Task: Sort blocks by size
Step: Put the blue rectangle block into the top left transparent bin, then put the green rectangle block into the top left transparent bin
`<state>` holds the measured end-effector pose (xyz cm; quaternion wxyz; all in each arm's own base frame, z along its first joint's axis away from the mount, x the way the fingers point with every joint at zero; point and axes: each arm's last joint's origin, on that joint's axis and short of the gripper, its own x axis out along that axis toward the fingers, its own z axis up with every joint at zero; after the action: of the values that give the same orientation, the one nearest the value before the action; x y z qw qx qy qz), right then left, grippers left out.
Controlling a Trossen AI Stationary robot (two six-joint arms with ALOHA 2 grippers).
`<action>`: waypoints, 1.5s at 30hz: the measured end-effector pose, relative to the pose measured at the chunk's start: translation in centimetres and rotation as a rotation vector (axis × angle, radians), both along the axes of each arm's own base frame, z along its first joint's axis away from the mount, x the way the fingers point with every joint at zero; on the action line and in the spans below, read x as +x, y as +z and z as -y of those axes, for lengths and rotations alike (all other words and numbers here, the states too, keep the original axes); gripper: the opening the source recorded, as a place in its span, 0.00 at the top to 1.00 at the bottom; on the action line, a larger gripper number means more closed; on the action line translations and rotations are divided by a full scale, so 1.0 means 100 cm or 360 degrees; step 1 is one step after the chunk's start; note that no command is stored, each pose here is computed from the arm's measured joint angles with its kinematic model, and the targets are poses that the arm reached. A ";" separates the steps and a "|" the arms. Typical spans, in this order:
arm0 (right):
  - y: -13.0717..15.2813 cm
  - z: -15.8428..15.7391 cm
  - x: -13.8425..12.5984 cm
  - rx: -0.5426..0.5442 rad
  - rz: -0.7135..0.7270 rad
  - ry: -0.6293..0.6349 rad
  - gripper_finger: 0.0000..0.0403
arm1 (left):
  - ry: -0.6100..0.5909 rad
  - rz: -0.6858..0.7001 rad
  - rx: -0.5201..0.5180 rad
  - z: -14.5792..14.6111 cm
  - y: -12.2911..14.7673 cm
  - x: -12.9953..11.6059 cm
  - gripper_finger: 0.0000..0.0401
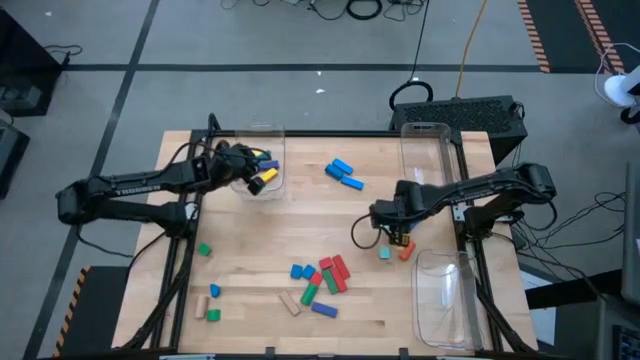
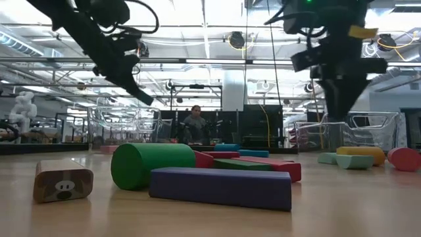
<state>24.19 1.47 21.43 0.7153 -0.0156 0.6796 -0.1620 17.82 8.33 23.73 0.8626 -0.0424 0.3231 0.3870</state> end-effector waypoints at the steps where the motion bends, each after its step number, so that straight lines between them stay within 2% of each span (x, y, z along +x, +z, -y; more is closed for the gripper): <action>1: -0.002 -0.001 -0.001 0.0000 -0.0016 0.0015 0.56 | 0.0033 0.0003 -0.0012 -0.002 0.000 -0.002 0.85; 5: -0.014 0.000 -0.009 -0.0012 -0.0088 0.0020 0.56 | 0.0171 -0.0007 -0.0088 -0.010 -0.004 -0.009 0.85; 7: -0.023 0.002 -0.013 -0.0020 -0.0091 -0.0047 0.56 | 0.0231 -0.0007 -0.0123 -0.012 -0.005 -0.012 0.85; 11: -0.039 0.009 -0.014 0.0001 0.0055 -0.0392 0.56 | 0.0304 0.0000 -0.0162 -0.015 -0.007 -0.015 0.84; 15: -0.043 0.013 -0.013 0.0014 0.0164 -0.0690 0.56 | 0.0303 0.0025 -0.0173 -0.017 -0.006 -0.015 0.79; 20: -0.043 0.015 -0.012 0.0019 0.0239 -0.0879 0.56 | 0.0256 0.0043 -0.0229 -0.017 -0.007 -0.015 0.69; 24: -0.043 0.015 -0.010 0.0031 0.0293 -0.0991 0.56 | 0.0297 0.0036 -0.0190 -0.018 -0.006 -0.016 0.64; 29: -0.045 0.015 -0.009 0.0037 0.0354 -0.1124 0.56 | 0.0318 0.0107 -0.0123 -0.020 -0.002 -0.013 0.62; 33: -0.053 0.015 -0.010 0.0072 0.0421 -0.1239 0.56 | 0.0279 0.0192 -0.0055 -0.022 0.009 -0.008 0.62; 39: -0.067 0.016 -0.019 0.0049 0.0394 -0.1393 0.56 | 0.0185 0.0355 0.0028 -0.022 0.026 0.000 0.62; 45: -0.071 0.018 -0.016 0.0091 0.0480 -0.1399 0.56 | 0.0126 0.0411 0.0053 -0.023 0.030 0.002 0.62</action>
<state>22.60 -0.29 14.35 0.6698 0.3173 0.5144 -0.4314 18.06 10.59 26.70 0.8816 -0.0904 0.2009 0.4174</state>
